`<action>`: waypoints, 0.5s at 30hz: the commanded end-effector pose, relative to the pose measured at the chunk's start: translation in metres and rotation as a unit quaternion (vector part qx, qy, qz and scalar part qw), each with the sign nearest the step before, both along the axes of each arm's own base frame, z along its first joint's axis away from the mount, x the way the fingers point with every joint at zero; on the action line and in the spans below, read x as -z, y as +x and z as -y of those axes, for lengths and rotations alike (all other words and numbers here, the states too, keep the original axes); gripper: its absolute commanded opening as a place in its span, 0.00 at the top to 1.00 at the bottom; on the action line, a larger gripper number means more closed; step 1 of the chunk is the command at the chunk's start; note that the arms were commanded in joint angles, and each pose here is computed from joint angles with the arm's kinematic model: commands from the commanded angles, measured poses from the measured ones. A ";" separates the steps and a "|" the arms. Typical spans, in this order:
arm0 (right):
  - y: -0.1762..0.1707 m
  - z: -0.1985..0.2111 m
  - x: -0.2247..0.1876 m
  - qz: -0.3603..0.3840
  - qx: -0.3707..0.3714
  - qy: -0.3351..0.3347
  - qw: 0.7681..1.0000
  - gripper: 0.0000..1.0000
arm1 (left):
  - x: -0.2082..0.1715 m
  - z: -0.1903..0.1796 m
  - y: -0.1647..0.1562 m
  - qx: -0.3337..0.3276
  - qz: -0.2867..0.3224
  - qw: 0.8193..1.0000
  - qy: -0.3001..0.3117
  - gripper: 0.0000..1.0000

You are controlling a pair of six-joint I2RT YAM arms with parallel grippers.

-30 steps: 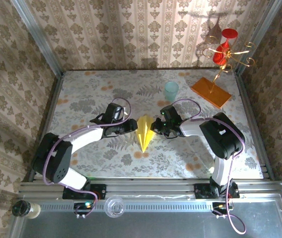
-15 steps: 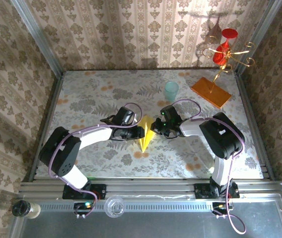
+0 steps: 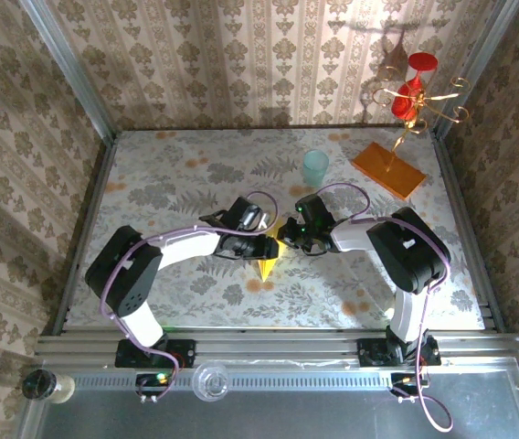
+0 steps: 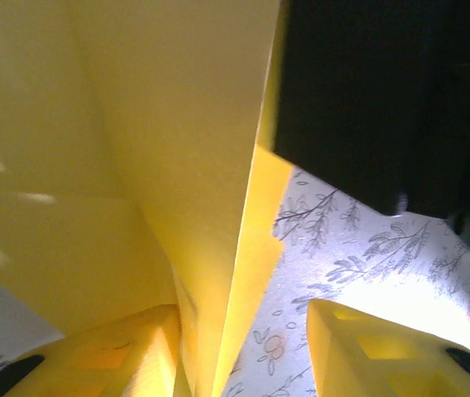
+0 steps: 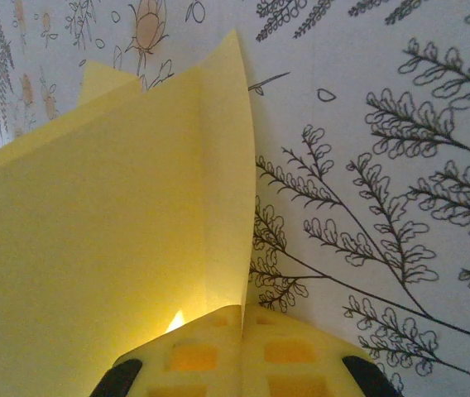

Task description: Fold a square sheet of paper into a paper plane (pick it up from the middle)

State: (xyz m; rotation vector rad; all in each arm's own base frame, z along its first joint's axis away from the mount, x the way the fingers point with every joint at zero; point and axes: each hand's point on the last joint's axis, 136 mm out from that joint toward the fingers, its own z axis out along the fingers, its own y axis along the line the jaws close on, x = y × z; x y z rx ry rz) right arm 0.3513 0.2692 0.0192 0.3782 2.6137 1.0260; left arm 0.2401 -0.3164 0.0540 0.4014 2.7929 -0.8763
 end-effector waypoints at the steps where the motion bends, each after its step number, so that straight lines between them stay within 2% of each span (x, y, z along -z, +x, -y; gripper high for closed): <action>1: 0.001 -0.001 -0.001 -0.005 -0.001 0.008 1.000 0.99 | 0.001 -0.001 -0.002 0.032 0.020 0.999 0.038 0.50; 4: 0.002 -0.002 -0.001 -0.004 -0.001 0.008 1.000 0.99 | 0.006 -0.002 -0.003 0.039 0.024 0.997 0.056 0.47; 15: 0.002 -0.002 -0.004 -0.003 -0.001 0.009 1.000 0.99 | 0.021 -0.005 -0.001 0.048 0.030 0.993 0.103 0.48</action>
